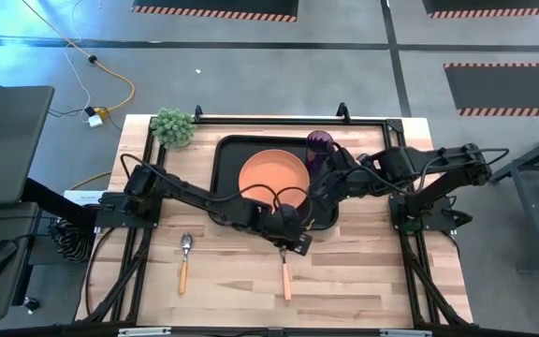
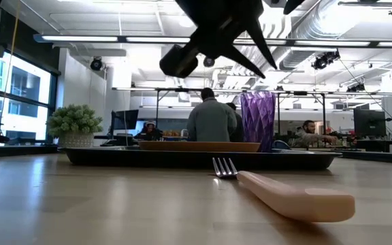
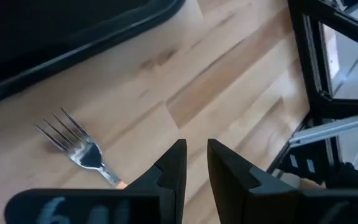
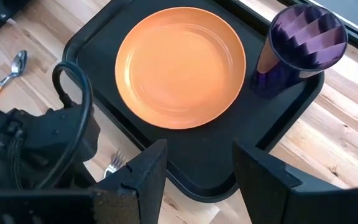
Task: Pick and place plate/cup/fork/spoon on tray
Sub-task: Put the orange fork on the black tray to the left of the orange plate
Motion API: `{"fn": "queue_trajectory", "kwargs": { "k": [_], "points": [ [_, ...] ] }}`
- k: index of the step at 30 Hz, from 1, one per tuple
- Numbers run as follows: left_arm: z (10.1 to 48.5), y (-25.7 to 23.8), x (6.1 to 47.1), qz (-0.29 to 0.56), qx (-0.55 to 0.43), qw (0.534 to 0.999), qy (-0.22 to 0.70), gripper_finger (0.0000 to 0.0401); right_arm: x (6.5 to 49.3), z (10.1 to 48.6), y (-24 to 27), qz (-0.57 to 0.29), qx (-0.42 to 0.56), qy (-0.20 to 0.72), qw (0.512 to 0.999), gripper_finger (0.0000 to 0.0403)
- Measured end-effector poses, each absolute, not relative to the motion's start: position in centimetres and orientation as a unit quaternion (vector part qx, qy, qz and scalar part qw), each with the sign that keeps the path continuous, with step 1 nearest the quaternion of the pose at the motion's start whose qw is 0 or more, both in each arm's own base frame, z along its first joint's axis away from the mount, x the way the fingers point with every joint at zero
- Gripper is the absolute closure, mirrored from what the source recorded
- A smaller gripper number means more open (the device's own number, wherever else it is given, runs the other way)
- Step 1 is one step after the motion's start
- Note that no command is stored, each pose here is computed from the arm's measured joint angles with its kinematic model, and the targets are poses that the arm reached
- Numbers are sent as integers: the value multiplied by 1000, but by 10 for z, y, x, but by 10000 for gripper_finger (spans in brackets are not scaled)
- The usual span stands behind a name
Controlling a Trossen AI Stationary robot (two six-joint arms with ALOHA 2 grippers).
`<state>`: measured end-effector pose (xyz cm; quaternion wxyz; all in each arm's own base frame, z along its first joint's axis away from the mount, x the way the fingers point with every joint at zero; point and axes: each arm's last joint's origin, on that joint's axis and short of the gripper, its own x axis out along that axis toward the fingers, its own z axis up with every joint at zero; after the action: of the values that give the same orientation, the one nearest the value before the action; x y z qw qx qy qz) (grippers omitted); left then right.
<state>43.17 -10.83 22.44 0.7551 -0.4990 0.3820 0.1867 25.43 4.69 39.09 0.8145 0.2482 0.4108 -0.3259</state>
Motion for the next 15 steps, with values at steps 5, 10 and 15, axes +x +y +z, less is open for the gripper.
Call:
{"fn": "queue_trajectory", "kwargs": {
  "k": [5, 10, 15],
  "points": [
    [212, -116, 431, 199, -494, 745, 400, 348, 254, 391, 51, -322, 248, 411, 816, 230],
    [203, -122, 432, 192, -502, 732, 417, 343, 253, 391, 52, -325, 254, 408, 815, 230],
    [197, -127, 434, 175, -509, 724, 432, 324, 253, 391, 52, -328, 253, 406, 815, 230]
  ]
}}
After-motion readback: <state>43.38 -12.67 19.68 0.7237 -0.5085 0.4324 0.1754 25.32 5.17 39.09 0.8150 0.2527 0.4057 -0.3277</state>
